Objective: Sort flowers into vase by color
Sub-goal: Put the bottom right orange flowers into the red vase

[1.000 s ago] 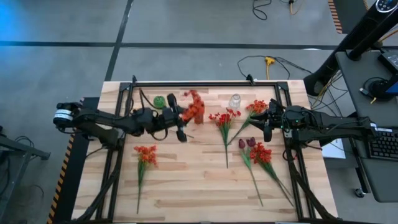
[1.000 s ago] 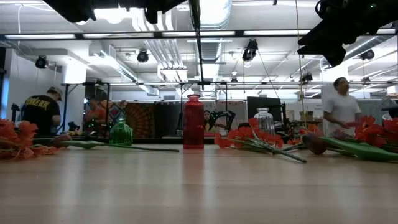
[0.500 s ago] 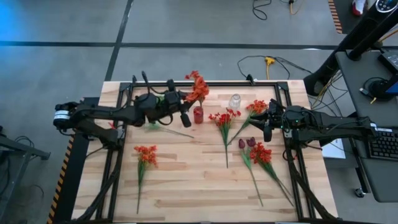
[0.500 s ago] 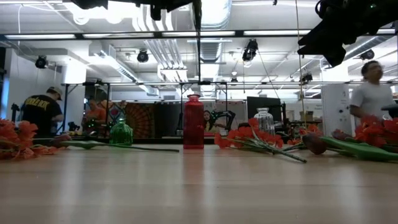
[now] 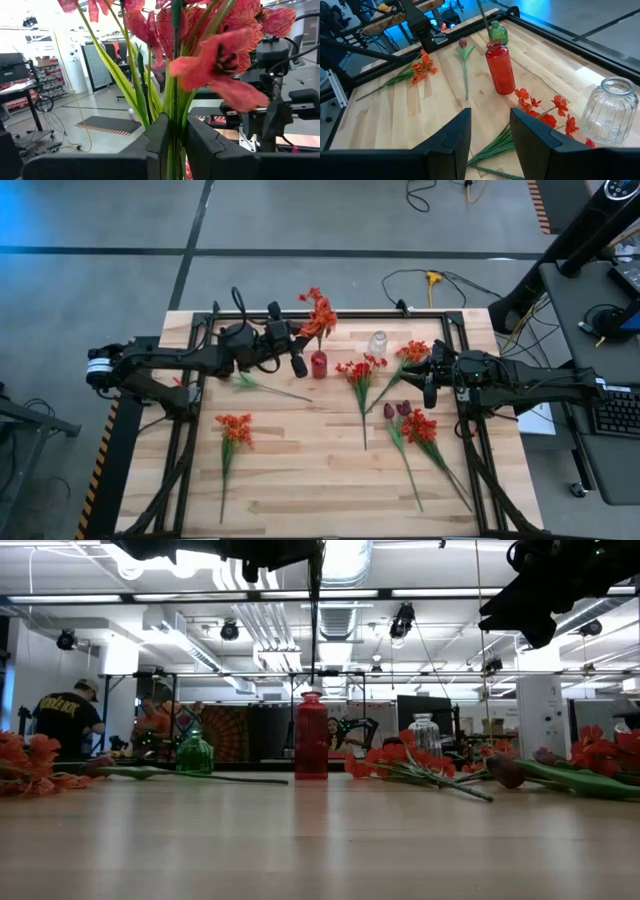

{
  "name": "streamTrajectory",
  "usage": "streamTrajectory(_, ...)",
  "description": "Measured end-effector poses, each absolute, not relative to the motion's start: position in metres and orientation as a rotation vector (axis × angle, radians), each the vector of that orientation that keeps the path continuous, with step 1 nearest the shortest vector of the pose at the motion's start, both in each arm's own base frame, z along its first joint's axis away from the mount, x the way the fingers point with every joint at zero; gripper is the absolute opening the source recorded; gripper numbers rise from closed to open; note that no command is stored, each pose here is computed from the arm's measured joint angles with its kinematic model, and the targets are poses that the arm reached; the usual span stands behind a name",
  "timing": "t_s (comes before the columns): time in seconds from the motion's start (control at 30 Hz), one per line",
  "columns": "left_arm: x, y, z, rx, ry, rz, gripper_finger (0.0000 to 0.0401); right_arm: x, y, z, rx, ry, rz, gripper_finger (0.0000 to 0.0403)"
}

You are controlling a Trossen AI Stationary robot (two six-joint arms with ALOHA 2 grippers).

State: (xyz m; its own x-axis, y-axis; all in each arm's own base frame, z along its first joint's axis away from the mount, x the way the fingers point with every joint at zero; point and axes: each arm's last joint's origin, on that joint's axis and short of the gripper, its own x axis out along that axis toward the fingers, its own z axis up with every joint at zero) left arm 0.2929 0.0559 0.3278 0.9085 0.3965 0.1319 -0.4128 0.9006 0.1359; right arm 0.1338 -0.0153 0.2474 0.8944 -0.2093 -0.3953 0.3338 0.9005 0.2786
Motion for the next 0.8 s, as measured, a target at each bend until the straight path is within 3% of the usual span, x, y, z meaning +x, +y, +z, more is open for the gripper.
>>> streamTrajectory(0.8,0.29,0.06,0.316,0.111,-0.113,0.432,0.0038,0.134,-0.015,0.247,0.35,0.367,-0.289,0.0128)
